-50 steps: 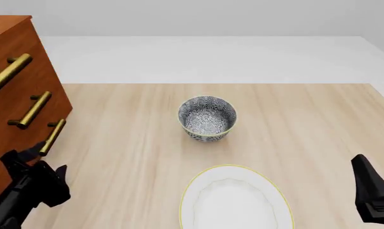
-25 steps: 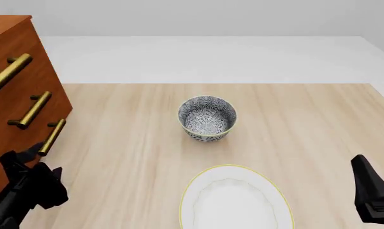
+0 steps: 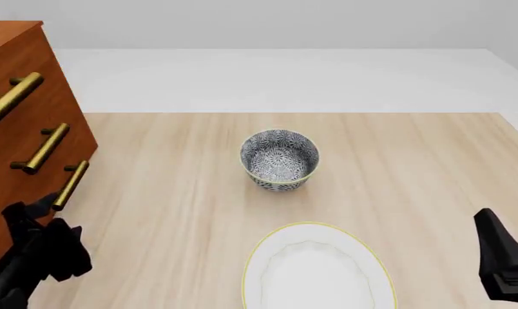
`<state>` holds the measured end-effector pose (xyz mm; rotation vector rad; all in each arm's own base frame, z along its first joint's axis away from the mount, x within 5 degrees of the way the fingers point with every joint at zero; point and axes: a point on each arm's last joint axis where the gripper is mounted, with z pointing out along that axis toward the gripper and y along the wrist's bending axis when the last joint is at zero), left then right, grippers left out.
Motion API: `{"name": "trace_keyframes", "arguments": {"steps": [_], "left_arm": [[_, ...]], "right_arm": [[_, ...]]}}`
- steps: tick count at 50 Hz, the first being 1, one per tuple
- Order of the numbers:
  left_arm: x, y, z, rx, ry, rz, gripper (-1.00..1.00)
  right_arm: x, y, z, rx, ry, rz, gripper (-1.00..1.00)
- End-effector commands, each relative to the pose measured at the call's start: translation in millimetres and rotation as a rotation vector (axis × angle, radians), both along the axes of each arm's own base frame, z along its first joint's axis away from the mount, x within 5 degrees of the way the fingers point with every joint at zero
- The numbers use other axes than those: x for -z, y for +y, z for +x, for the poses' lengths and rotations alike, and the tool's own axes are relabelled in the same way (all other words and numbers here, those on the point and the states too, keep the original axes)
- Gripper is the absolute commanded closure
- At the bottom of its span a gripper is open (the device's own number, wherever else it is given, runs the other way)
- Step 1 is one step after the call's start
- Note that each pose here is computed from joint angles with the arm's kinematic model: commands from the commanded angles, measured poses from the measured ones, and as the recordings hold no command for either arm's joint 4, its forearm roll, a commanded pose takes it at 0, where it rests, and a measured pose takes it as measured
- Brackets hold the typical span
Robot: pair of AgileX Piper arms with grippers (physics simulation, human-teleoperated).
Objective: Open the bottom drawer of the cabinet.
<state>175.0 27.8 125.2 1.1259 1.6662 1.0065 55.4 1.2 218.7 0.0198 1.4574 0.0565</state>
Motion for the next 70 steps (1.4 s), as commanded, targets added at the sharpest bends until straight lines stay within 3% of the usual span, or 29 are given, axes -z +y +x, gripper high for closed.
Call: {"name": "trace_keyframes", "arguments": {"steps": [1, 29, 48, 70], "left_arm": [[4, 4, 9, -0.005, 0.012, 0.022, -1.00], [20, 15, 42, -0.013, 0.044, 0.068, -1.00], [29, 22, 55, -0.022, 0.061, 0.090, -1.00], [37, 30, 66, -0.035, 0.070, 0.115, -1.00]], "right_arm": [[-2, 0, 0, 0.000, 0.000, 0.002, -1.00], [-15, 0, -2, 0.001, 0.002, 0.006, -1.00], [2, 0, 2, 0.001, 0.004, 0.008, -1.00], [-7, 0, 1, 0.000, 0.003, 0.007, -1.00]]}}
